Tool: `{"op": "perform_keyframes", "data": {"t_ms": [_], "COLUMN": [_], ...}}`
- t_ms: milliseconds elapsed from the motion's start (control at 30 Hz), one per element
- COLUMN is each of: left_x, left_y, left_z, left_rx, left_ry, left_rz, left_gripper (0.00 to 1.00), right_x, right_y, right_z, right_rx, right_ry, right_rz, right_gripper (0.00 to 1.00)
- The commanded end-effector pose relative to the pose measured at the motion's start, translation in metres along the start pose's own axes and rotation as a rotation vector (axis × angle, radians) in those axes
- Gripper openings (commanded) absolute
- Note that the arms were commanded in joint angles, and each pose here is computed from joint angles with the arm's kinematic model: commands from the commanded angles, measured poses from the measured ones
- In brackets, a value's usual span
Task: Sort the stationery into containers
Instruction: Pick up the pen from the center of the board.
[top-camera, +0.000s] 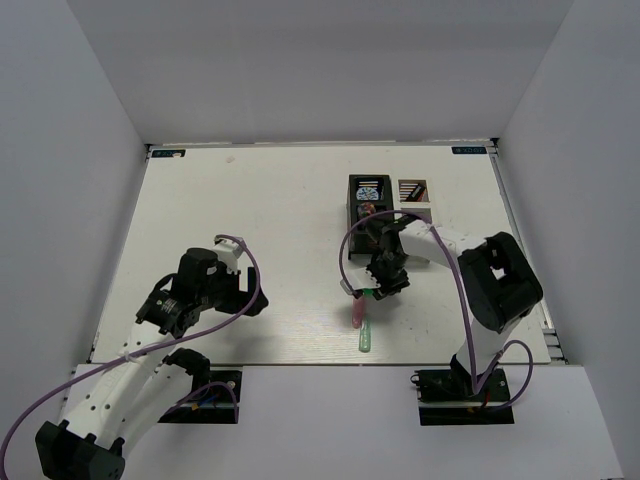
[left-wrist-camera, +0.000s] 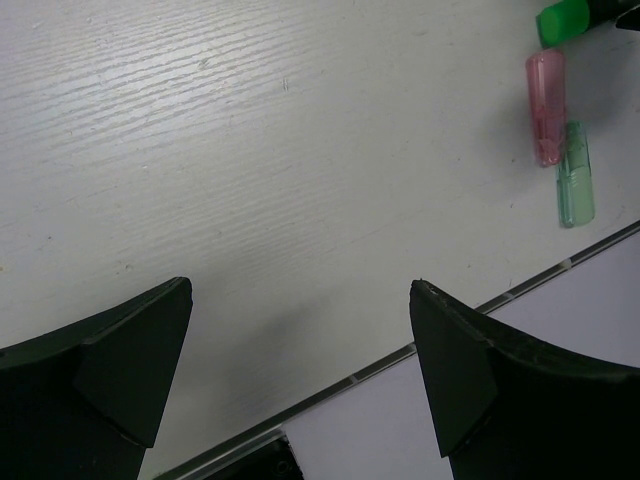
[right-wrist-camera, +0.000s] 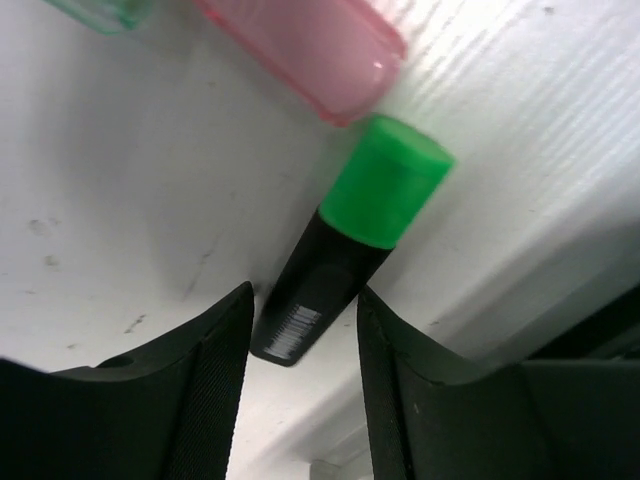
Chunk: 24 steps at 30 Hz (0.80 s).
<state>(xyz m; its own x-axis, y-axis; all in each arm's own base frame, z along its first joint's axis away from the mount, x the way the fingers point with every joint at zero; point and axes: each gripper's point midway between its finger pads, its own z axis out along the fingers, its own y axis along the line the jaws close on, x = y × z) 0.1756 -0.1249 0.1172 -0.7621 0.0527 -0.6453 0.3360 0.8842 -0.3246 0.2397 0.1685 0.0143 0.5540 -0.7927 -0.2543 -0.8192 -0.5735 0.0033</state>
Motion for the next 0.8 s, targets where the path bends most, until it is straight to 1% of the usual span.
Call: {"op": "perform_keyframes", "data": {"t_ms": [0,100,133,200,300,367,433,467,500,600,667,733,767], "left_x": [-0.001,-0.001,-0.002,-0.002,-0.001,-0.001,0.000,-0.002,-0.002,0.000,-0.002,0.000,-0.001], "left_y": [0.000,-0.001,0.000,-0.001,-0.001,0.000,0.000,0.000,0.000,0.000,0.000,0.001,0.001], "left_z": [0.000,0.000,0.000,-0.001,0.000,0.000,0.000,0.000,0.000,0.000,0.000,-0.001,-0.001], "left_rx": [0.012,0.014,0.012,0.012,0.011,0.011,0.009,0.010,0.011,0.011,0.011,0.007,0.007], "left_ry": [-0.017,-0.015,-0.019,-0.019,-0.017,-0.017,-0.015,-0.019,-0.021,-0.015,-0.021,-0.017,-0.022], "left_rz": [0.012,0.012,0.014,0.013,0.014,0.015,0.015,0.014,0.015,0.013,0.016,0.014,0.013], "left_gripper": [1.00,1.00,1.00,1.00,1.00,1.00,1.00,1.00,1.00,1.00,1.00,1.00,1.00], "right_x": [-0.002,-0.003,-0.002,0.001,0.001,0.000,0.003,0.005,0.007,0.008,0.010,0.010,0.010], "right_y": [0.036,0.037,0.041,0.039,0.033,0.030,0.029,0.028,0.023,0.026,0.029,0.034,0.028], "right_z": [0.001,0.002,0.003,0.007,0.009,0.012,0.018,0.019,0.020,0.027,0.033,0.037,0.039], "right_rx": [-0.139,-0.115,-0.108,-0.092,-0.070,-0.057,-0.036,-0.025,0.002,0.007,0.018,0.018,0.049], "right_ry": [-0.009,-0.007,0.000,0.011,0.016,0.020,0.032,0.043,0.053,0.063,0.066,0.071,0.063], "right_rz": [0.015,0.028,0.068,0.095,0.210,0.271,0.289,0.327,0.336,0.392,0.427,0.455,0.457], "right_gripper": [0.48,0.48,0.48,0.48,0.48,0.45,0.45,0.43,0.43,0.43,0.47,0.47,0.47]}}
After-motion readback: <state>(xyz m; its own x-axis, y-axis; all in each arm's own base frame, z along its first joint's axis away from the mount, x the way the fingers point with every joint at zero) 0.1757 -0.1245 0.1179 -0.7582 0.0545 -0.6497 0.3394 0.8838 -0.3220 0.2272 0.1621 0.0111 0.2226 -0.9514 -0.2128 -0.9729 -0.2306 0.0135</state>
